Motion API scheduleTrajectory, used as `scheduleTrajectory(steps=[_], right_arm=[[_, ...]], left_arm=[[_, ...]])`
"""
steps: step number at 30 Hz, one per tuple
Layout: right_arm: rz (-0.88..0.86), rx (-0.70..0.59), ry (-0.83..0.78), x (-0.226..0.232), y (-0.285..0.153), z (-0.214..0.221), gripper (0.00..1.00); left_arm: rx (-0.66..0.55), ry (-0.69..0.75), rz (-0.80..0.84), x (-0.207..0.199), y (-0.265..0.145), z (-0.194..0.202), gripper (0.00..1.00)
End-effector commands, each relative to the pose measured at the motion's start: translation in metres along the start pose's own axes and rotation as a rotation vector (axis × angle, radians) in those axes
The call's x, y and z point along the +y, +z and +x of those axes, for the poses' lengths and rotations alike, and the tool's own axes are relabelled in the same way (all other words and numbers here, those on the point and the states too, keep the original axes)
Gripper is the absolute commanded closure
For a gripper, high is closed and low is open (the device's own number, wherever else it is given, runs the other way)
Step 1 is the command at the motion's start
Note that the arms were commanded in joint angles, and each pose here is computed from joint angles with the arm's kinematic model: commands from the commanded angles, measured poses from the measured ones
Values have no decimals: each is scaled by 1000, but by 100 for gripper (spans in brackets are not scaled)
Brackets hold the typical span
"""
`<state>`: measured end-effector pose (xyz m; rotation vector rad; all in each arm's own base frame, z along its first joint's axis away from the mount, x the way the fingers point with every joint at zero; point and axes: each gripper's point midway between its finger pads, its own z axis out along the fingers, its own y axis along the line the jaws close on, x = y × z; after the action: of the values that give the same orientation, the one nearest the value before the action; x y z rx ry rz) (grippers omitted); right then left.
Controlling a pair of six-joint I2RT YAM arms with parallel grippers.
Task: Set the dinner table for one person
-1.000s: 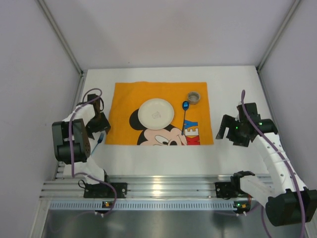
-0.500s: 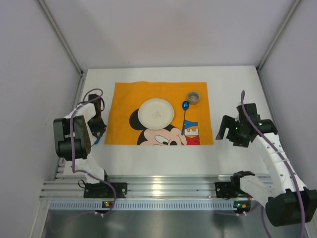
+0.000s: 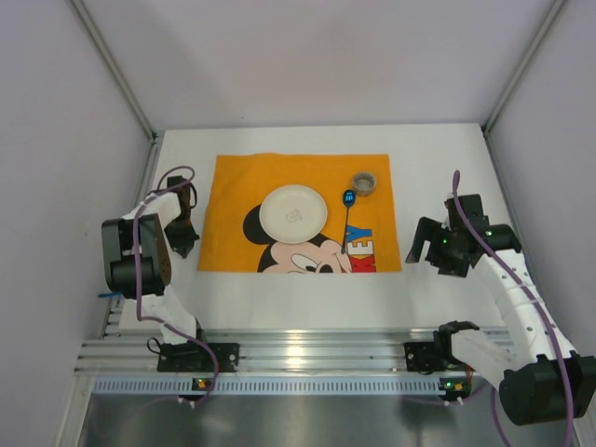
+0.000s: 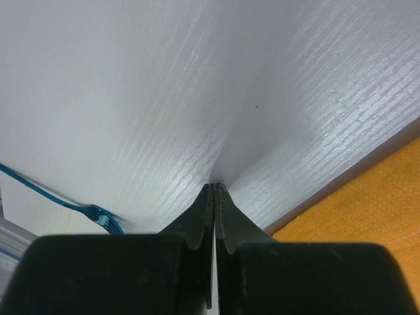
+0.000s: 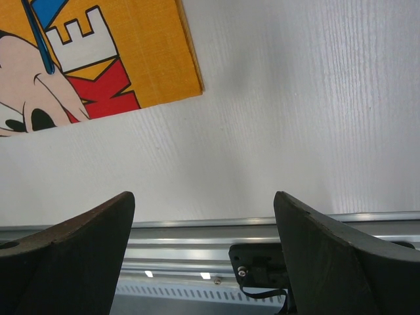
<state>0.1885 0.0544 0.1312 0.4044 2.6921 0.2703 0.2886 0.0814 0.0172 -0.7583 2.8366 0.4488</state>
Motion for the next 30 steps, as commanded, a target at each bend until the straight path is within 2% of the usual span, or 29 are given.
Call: scheduleTrajectory(steps=[1,5,6,7,8,11,14,18,22,30], right_arm=[[-3,-22,-11,1,0,-3,13],[-6,-29,-13,2,-1,-5,13],[-7,-30,-14,2,-1,-5,13],[-6,-30,-13,2,-1,-5,13],[-8,-30,-12,2,-1,-5,12],[-9,-25,-11,3,0,-5,12],[-14,-20,-19,4,0,-5,13],[-13,-18,-19,5,0,-6,12],[-17,-6,-27,6,1,-5,12],[3,-2,-37,6,0,-9,12]], left_arm=[[-51,-32,80,-12,-12,-19,100],[-96,-72,46,0,-34,-30,99],[-144,-106,39,7,-47,-36,86],[-162,-150,24,14,-51,-37,68],[-173,-189,18,21,-54,-38,31],[-216,-325,19,42,-65,-40,5],[-176,-435,2,66,-55,-29,5],[-31,-616,45,92,-21,4,8],[22,-778,86,118,3,19,11],[40,-848,55,124,27,35,17]])
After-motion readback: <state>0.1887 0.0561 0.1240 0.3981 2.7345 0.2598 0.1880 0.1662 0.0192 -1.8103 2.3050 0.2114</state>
